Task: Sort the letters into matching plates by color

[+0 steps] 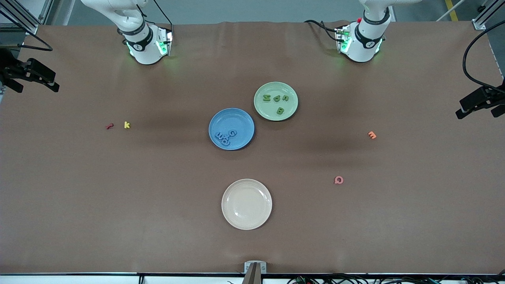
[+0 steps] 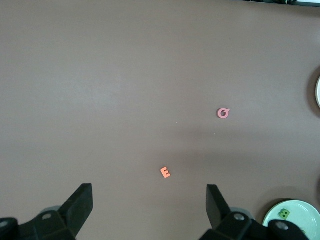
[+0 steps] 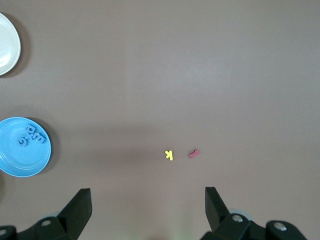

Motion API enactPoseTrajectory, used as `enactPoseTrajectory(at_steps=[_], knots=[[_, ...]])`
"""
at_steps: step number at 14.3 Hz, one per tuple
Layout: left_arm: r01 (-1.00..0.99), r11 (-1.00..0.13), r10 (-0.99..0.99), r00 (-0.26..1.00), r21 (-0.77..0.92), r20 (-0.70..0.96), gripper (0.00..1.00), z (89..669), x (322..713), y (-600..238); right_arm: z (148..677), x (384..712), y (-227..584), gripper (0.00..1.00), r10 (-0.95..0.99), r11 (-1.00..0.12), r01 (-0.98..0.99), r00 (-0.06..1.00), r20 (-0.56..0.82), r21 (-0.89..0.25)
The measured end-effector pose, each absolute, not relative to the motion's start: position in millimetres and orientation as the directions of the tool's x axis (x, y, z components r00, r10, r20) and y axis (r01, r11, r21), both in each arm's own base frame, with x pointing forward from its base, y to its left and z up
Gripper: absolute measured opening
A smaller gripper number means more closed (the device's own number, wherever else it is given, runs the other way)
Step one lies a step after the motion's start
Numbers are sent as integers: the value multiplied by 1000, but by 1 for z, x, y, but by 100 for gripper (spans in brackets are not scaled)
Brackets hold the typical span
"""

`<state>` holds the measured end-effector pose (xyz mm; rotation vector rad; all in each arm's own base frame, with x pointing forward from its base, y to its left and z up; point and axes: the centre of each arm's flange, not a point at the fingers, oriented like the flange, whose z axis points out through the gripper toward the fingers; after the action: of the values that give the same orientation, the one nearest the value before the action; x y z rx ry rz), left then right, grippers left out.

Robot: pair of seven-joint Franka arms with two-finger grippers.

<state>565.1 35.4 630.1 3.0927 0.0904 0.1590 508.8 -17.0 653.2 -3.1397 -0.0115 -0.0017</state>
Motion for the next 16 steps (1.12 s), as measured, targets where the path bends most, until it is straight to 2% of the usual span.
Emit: enactPoseTrajectory(at_steps=[16], knots=[[19,-999,23,995,45,98,100,633,564,20,653,509,-17,100,7,-1000,7,1000,0,-2]])
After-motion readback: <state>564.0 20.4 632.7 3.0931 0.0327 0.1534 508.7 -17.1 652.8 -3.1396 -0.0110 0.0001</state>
